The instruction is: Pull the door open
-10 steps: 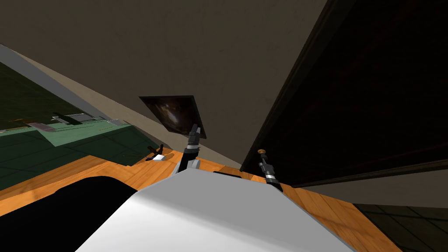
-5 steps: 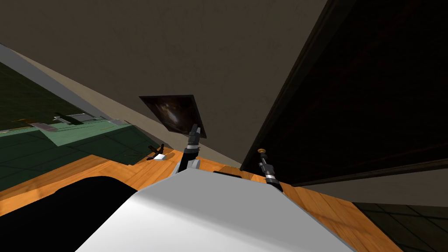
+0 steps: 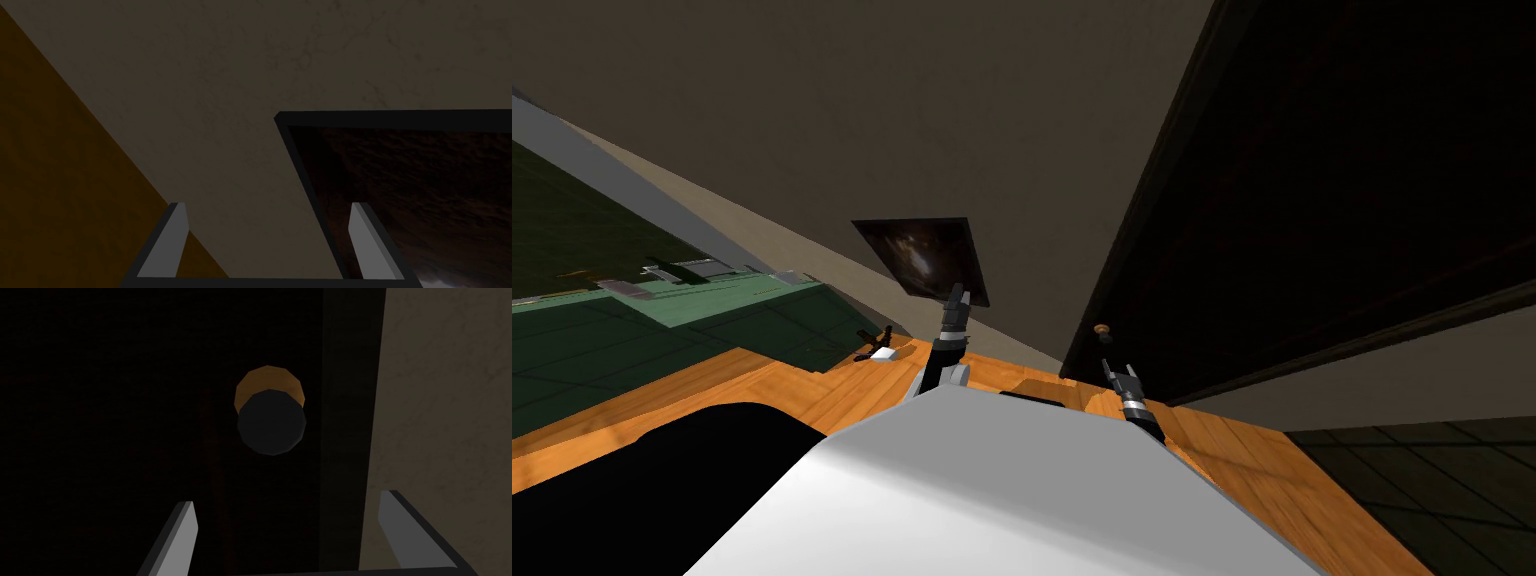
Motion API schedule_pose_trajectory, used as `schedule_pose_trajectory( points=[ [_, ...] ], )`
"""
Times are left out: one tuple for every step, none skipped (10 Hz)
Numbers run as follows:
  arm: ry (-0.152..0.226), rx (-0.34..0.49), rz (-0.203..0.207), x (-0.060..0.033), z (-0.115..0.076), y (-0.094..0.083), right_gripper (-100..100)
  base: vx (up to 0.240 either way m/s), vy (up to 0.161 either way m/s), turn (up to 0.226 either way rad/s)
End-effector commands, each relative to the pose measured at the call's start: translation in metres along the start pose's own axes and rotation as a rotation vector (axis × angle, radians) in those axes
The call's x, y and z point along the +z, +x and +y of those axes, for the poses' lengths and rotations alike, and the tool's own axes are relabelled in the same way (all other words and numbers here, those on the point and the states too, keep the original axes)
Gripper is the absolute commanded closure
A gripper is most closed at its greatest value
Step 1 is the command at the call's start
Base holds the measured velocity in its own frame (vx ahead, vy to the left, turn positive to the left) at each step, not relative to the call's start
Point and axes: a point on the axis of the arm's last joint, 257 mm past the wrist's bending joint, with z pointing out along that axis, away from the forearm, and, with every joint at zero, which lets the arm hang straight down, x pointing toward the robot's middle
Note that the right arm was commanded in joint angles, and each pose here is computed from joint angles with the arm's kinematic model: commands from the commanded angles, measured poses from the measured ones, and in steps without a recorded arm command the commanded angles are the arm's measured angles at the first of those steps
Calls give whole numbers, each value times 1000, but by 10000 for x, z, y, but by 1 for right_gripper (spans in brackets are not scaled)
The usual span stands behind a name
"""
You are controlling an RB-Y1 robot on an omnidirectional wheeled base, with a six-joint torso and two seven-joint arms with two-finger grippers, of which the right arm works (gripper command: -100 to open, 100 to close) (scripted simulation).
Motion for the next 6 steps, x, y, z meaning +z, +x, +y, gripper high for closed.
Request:
schedule_pose_trajectory(
  points=[
    [0, 0, 0, 0, 0, 0, -100, -93, 4, -12],
    [4, 0, -2, 12, -4, -5, -100, 79, 2, 23],
    [5, 0, -3, 18, -5, -7, -100, 159, -21, 21],
    [9, 0, -5, 31, -7, -11, -100, 179, -22, 33],
    [12, 0, -7, 44, -8, -15, -100, 198, -34, 43],
    [16, 0, -9, 58, -10, -20, -100, 220, -52, 36]
  ],
)
